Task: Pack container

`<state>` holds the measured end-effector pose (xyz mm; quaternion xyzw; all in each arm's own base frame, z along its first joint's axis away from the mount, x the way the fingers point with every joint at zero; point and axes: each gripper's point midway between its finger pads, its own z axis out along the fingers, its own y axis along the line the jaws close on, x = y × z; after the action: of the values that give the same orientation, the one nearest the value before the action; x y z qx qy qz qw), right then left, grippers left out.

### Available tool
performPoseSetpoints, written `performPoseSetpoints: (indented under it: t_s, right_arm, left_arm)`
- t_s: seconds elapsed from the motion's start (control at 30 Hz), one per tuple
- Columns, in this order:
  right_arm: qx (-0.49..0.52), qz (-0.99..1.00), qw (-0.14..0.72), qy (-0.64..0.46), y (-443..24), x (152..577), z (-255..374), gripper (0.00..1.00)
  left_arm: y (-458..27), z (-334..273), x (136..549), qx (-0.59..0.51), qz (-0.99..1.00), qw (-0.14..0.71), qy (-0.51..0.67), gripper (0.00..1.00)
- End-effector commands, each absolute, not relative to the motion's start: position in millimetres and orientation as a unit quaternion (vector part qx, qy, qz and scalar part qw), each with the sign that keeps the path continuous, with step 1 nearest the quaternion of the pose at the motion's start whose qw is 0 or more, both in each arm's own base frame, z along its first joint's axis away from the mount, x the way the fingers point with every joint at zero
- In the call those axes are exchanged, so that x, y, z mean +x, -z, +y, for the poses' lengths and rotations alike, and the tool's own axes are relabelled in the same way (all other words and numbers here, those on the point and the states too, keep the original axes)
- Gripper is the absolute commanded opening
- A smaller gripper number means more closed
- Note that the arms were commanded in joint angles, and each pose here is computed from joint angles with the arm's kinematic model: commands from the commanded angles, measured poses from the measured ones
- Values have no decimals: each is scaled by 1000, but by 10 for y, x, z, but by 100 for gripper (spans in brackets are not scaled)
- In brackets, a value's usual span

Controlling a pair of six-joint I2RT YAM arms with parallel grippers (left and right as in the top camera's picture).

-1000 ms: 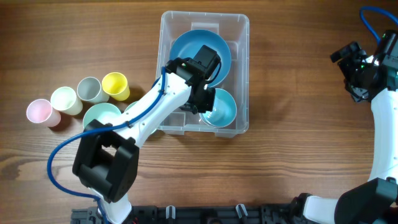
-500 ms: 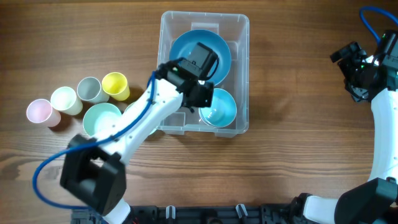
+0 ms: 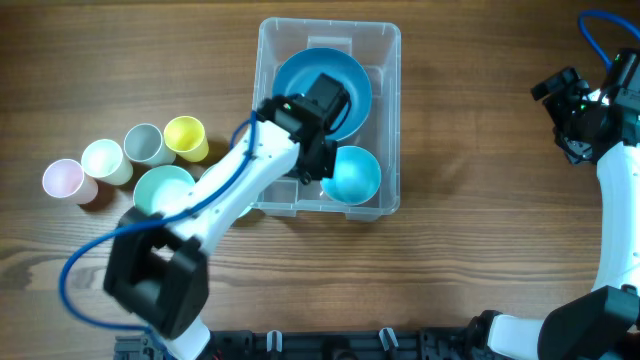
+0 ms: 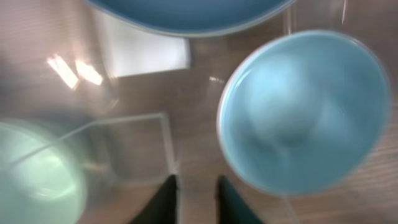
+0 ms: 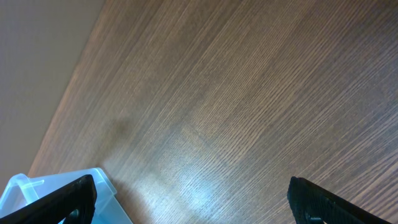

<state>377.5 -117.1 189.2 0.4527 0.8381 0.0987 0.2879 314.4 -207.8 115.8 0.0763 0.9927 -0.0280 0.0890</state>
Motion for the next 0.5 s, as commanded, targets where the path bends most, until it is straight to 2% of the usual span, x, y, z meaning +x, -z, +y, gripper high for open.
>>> performPoseSetpoints:
  t_s: [0.0, 0.1, 0.23, 0.33, 0.47]
  right_arm:
    - [455, 837, 286, -104, -1889, 3795, -1156, 100]
    - [455, 837, 286, -104, -1889, 3795, -1156, 99]
    - [455, 837, 286, -104, -1889, 3795, -1156, 100]
    - [455, 837, 286, -104, -1889, 3795, -1156, 100]
    - [455, 837, 286, -104, -1889, 3795, -1156, 100]
  left_arm:
    - [-2017, -1534, 3249, -33, 978, 203, -20, 46]
    - [-2276, -871, 3137, -158, 959, 224, -70, 57]
    - [-2331, 53, 2943, -331, 917, 191, -110, 72]
    - [-2163, 551, 2821, -426, 886, 148, -108, 82]
    - [-1761, 891, 2663, -513, 851, 92, -64, 83]
